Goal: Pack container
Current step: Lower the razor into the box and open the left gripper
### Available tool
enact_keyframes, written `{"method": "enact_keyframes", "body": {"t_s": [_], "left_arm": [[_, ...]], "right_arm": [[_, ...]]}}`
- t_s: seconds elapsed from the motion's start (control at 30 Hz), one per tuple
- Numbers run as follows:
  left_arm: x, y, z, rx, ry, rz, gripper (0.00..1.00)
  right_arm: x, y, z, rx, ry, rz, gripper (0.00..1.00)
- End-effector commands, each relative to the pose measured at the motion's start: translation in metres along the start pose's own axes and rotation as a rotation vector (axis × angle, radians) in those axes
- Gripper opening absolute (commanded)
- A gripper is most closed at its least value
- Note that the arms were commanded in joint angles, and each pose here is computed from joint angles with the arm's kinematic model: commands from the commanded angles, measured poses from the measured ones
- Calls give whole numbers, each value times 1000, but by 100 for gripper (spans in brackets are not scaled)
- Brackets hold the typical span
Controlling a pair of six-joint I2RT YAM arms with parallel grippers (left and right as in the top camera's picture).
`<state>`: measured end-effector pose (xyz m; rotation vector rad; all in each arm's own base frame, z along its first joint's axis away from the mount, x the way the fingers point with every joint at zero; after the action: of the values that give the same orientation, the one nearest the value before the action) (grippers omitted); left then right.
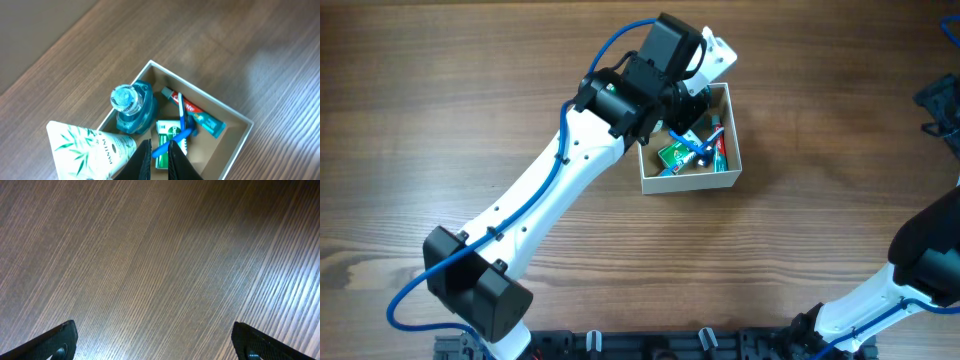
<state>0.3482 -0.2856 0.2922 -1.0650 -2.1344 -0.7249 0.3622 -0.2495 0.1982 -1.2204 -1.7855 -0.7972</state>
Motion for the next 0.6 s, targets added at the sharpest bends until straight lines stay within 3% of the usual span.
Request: {"method": "enact_keyframes", "body": {"t_s": [0.0, 0.03, 0.1, 0.17, 0.2, 0.4, 0.57], "left_arm": [[-12, -5, 0, -80, 1, 42, 28], [-13, -5, -1, -80, -4, 40, 36], [-13, -3, -5, -83, -27, 30, 65], [-13, -1, -10, -86, -55, 17, 85], [-12, 1, -15, -89, -83, 5, 100], [-5, 8, -34, -101, -192, -45, 100], [22, 19, -35, -87, -177, -158, 100]], "right_arm": [[1, 0, 0, 6, -1, -6, 100], [1, 0, 0, 6, -1, -6, 100], [1, 0, 0, 6, -1, -6, 99], [1, 0, 0, 6, 0, -6, 100], [1, 0, 0, 6, 0, -6, 100], [1, 0, 0, 6, -1, -6, 100], [1, 0, 0, 6, -1, -6, 100]]}}
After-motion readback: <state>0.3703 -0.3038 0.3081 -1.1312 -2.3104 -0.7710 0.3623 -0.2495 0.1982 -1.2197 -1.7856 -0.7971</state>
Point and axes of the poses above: each gripper's point midway between its finger pads, its own x axis back along the fingers, its own y axis along the line the jaws close on, z = x × y, the point moved 7 cm from there along x, back along the fingers, and after that the axes turned 8 degrees about -x, right-handed, at the moved point
